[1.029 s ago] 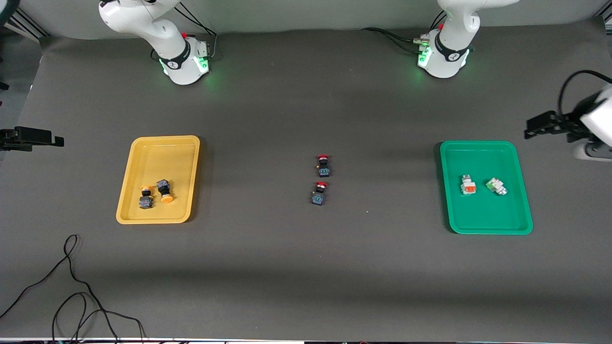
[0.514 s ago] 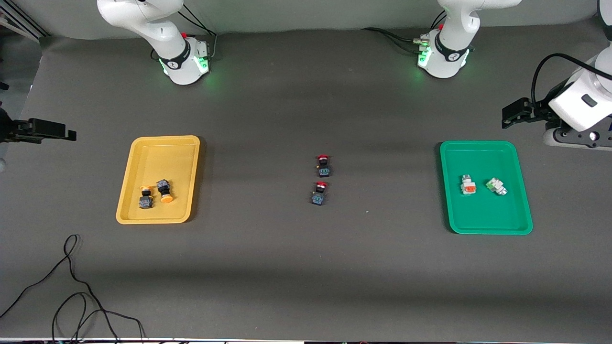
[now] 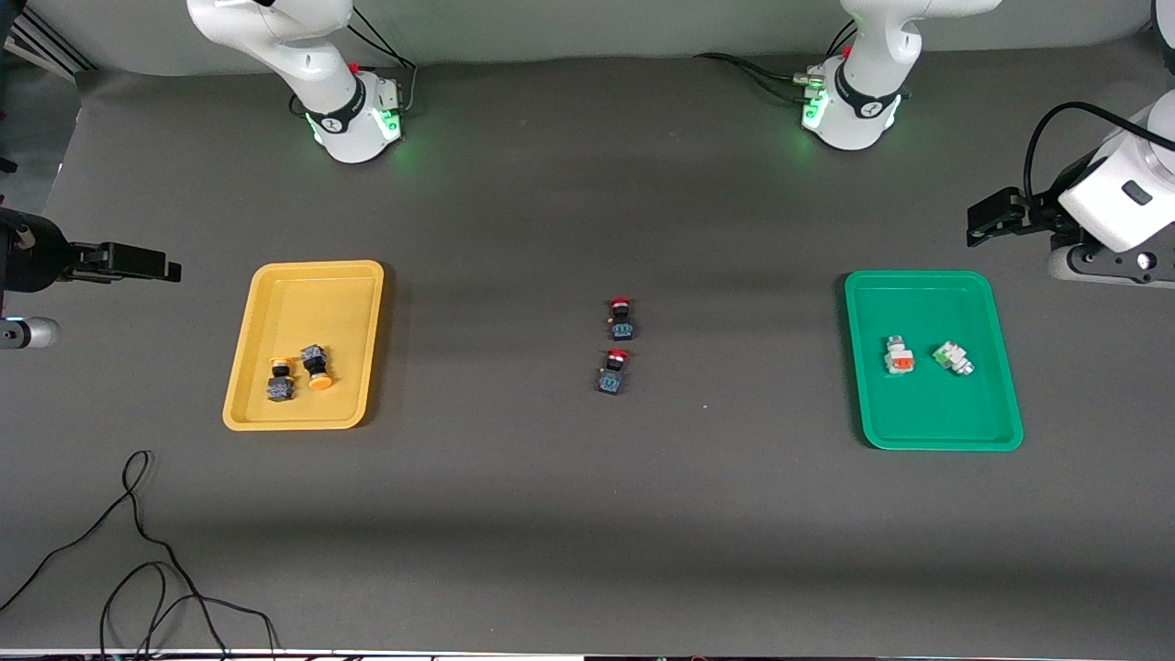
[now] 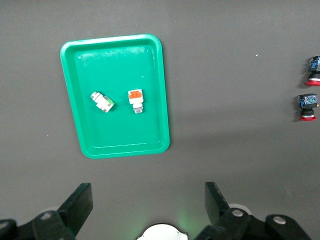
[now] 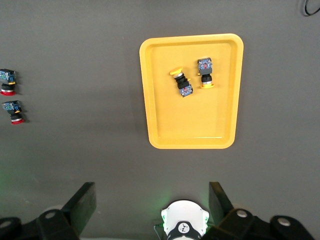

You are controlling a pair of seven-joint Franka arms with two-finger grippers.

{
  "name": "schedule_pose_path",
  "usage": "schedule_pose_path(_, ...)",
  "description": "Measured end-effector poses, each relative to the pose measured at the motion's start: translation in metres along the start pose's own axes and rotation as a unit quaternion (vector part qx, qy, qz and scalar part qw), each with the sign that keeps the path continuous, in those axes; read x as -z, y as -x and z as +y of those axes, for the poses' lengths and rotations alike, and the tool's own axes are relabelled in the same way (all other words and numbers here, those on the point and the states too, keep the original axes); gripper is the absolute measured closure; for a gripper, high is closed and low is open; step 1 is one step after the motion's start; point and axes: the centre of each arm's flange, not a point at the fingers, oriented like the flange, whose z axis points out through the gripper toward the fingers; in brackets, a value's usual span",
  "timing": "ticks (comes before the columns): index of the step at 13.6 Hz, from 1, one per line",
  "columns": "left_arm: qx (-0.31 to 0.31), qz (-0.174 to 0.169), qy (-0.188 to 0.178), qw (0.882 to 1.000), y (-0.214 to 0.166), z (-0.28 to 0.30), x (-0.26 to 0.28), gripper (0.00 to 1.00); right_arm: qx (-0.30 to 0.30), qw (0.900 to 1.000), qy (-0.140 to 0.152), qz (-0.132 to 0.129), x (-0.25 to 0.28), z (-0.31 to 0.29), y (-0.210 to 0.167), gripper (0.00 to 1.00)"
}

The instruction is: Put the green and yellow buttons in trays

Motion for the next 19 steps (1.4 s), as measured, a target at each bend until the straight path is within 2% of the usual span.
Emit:
schedule_pose_path(3,0.0,0.0,0.0,1.0,0.0,0.0,0.0,0.0,-0.01,1.0,-0.009,0.011,0.009,0.018,0.005,0.0)
schedule_pose_path(8,0.001,0.0,0.0,1.0,0.0,-0.002,0.0,0.0,-0.012,0.998,-0.017,0.06,0.005,0.023,0.026,0.0)
schedule_pose_path(12,0.002,0.0,0.0,1.0,0.0,-0.002,0.0,0.0,-0.016,0.996,0.006,0.09,-0.001,0.026,0.037,0.0)
schedule_pose_path(16,0.002,0.0,0.0,1.0,0.0,-0.002,0.0,0.0,-0.02,0.989,0.034,0.145,0.027,0.031,0.049,0.0)
schedule_pose_path(19,0.002,0.0,0.0,1.0,0.0,-0.002,0.0,0.0,-0.025,0.984,0.039,0.169,0.048,0.034,0.07,0.0)
